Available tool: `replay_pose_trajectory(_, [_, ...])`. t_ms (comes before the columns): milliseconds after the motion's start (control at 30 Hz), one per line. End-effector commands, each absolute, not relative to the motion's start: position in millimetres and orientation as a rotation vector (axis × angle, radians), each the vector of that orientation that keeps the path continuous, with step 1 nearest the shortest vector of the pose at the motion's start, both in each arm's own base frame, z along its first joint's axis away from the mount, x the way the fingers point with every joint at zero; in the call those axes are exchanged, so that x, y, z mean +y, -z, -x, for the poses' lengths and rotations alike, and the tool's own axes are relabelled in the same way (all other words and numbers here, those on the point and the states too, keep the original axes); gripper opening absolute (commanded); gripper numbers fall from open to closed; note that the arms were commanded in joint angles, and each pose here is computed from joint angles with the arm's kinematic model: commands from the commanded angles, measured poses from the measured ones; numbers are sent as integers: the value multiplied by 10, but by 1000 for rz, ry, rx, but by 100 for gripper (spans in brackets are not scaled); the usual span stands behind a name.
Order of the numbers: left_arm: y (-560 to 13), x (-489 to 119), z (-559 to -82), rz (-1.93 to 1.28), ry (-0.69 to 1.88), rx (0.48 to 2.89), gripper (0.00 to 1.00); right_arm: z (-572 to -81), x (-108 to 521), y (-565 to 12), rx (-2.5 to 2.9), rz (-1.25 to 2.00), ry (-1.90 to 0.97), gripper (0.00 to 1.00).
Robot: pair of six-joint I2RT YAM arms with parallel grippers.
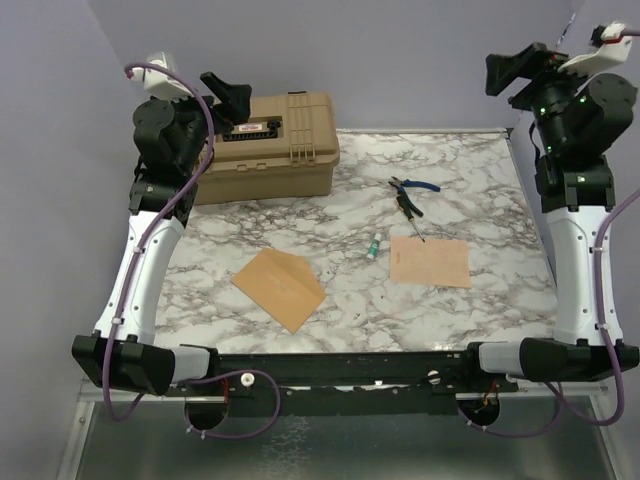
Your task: Place the letter into the envelope and seal it
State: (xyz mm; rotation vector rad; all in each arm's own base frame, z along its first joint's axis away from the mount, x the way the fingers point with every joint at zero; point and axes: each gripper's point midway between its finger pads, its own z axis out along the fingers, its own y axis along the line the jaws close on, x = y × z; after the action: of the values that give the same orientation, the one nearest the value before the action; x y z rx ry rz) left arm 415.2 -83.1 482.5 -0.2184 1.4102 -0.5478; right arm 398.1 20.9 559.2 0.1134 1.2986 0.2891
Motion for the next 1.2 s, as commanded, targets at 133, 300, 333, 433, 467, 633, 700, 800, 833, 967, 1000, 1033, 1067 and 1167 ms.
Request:
replay_pose_trajectory(133, [-4118,-2024,-4008,-82,942,1580,99,-4224,186,-3617,1741,-457,-395,100])
replay_pose_trajectory(300, [-3316,-3043,-3722,-275,1082,1774,99,-4055,296,-2535,2015,-598,-442,100])
replay_pose_trajectory(333, [-3152,-3220,-3666,-310,1099,1812,99,-3992,301,-2330,2072,-625,-434,100])
replay_pose_trajectory(433, [-2721,-3727,-3479,-416,1162,1913,99,-3770,225,-1786,2209,-735,-352,99])
replay_pose_trajectory(467, [-2615,-3896,-3441,-439,1200,1943,99,-3702,183,-1645,2242,-761,-313,99])
replay_pose_trajectory(633, [-2087,-4641,-3512,-451,1372,2128,99,-3567,-123,-1292,2337,-859,-124,99])
replay_pose_trajectory(700, [-1851,-4738,-3544,-418,1347,2213,99,-3531,-166,-1205,2365,-869,-95,99])
replay_pose_trajectory(800, [-1457,-4722,-3531,-395,1224,2328,99,-3452,-140,-1040,2418,-884,-101,96])
replay_pose_trajectory(833, [-1324,-4700,-3515,-388,1184,2366,99,-3415,-124,-986,2435,-897,-105,94])
replay_pose_trajectory(967, [-813,-4586,-3494,-331,998,2535,94,-3286,-68,-846,2466,-935,-128,86])
replay_pose_trajectory(1000, [-726,-4568,-3479,-324,973,2562,92,-3258,-59,-817,2470,-943,-132,84])
replay_pose_trajectory(1033, [-646,-4559,-3456,-319,952,2583,91,-3234,-46,-780,2477,-946,-138,83])
replay_pose_trajectory(1067, [-595,-4555,-3435,-319,943,2597,90,-3213,-25,-743,2488,-946,-147,82])
replay_pose_trajectory(1167, [-497,-4587,-3355,-318,939,2628,85,-3149,24,-582,2535,-959,-167,80])
